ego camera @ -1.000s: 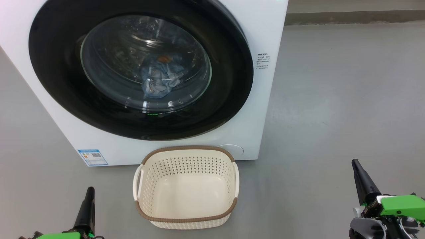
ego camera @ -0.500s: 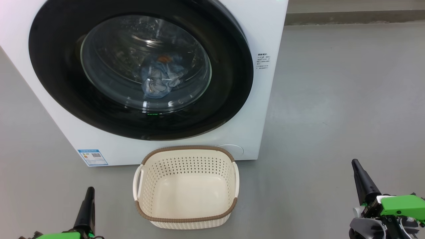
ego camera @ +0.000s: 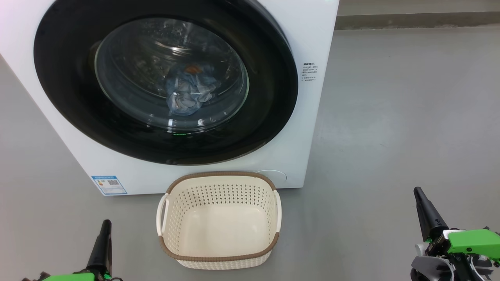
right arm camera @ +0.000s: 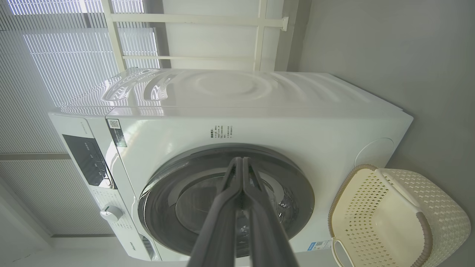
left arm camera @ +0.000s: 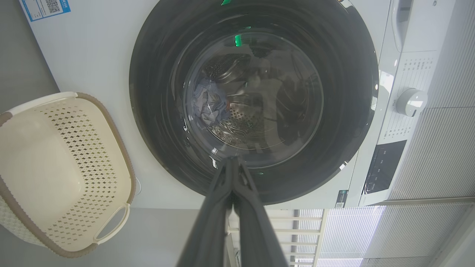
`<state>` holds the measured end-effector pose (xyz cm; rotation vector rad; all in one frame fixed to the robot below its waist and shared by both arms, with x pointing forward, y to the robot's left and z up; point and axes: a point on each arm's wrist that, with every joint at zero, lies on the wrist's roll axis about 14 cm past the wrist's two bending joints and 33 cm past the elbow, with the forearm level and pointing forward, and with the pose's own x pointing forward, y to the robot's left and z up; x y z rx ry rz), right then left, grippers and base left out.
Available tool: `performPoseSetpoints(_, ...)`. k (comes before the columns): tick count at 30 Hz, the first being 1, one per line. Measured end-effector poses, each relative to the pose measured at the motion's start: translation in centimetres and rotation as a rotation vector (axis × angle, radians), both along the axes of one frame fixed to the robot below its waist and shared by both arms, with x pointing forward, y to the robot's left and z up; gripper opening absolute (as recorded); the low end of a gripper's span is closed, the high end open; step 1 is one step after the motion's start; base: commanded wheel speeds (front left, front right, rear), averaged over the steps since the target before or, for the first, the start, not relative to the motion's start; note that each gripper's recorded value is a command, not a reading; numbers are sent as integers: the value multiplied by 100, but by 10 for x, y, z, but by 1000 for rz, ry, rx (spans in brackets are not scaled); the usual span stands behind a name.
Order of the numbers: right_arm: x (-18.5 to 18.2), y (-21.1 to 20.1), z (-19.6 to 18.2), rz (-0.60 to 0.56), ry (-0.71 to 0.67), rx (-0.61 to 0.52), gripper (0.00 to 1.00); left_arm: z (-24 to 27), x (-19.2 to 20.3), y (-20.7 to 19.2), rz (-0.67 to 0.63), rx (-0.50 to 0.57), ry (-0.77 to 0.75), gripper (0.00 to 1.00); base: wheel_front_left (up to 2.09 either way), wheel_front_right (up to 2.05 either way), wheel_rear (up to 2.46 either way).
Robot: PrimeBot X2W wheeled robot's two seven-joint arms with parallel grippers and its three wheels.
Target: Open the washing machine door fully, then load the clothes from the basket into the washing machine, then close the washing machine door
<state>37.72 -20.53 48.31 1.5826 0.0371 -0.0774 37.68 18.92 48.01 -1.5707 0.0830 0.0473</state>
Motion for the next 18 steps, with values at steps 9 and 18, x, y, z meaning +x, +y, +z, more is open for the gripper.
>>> performPoseSetpoints(9,0,0,0,0,0,0,0,0,0,0,0,0,0,0,0,0,0)
performPoseSetpoints(18,0,0,0,0,0,0,0,0,0,0,0,0,0,0,0,0,0)
